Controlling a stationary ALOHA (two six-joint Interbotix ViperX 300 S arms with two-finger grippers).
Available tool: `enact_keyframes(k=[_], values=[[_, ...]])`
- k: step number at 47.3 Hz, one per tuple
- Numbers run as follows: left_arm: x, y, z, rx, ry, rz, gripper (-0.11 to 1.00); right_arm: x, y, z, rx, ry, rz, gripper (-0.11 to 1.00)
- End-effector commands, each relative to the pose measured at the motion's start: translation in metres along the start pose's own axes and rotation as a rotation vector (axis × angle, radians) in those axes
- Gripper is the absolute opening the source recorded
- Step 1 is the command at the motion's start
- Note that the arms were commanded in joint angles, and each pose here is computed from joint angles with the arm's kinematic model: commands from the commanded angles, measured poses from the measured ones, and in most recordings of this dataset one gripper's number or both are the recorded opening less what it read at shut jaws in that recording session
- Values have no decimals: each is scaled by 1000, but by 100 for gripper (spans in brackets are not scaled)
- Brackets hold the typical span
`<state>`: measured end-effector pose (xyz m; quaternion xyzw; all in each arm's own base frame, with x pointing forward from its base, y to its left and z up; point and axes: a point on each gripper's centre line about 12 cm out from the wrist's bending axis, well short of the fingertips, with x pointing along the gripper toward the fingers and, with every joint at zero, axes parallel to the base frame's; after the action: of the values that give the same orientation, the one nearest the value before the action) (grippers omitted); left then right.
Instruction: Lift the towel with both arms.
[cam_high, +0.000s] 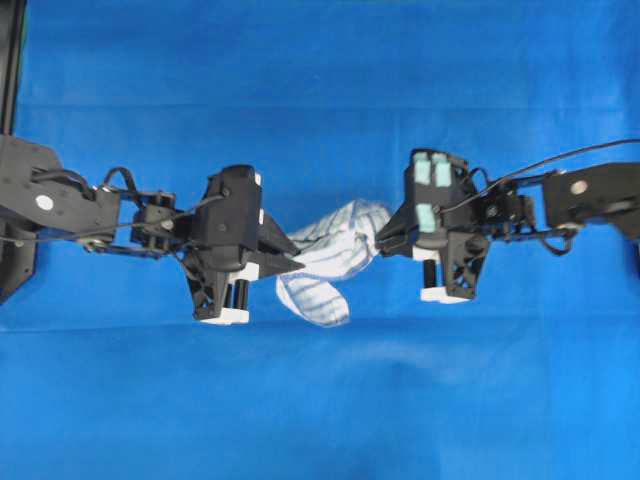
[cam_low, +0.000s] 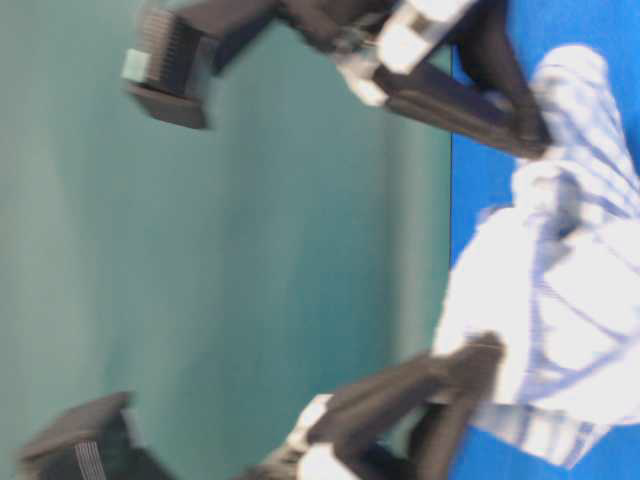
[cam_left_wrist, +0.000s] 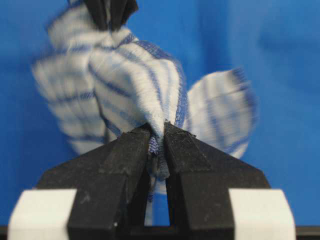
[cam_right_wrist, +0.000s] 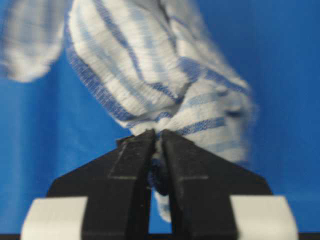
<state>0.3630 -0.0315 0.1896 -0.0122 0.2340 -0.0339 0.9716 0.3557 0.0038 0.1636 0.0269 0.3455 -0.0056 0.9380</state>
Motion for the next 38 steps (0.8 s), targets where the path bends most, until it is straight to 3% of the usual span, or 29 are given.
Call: enact_keyframes(k=[1, 27, 38], values=[[-13, 1, 32, 7, -69, 0, 4, -27, 1, 30, -4, -83, 4, 10], [-102, 11, 155, 7, -204, 32, 4, -155, 2, 142, -77, -231, -45, 10], [-136, 14, 188, 4, -258, 46, 4, -182, 2, 174, -87, -281, -62, 10]])
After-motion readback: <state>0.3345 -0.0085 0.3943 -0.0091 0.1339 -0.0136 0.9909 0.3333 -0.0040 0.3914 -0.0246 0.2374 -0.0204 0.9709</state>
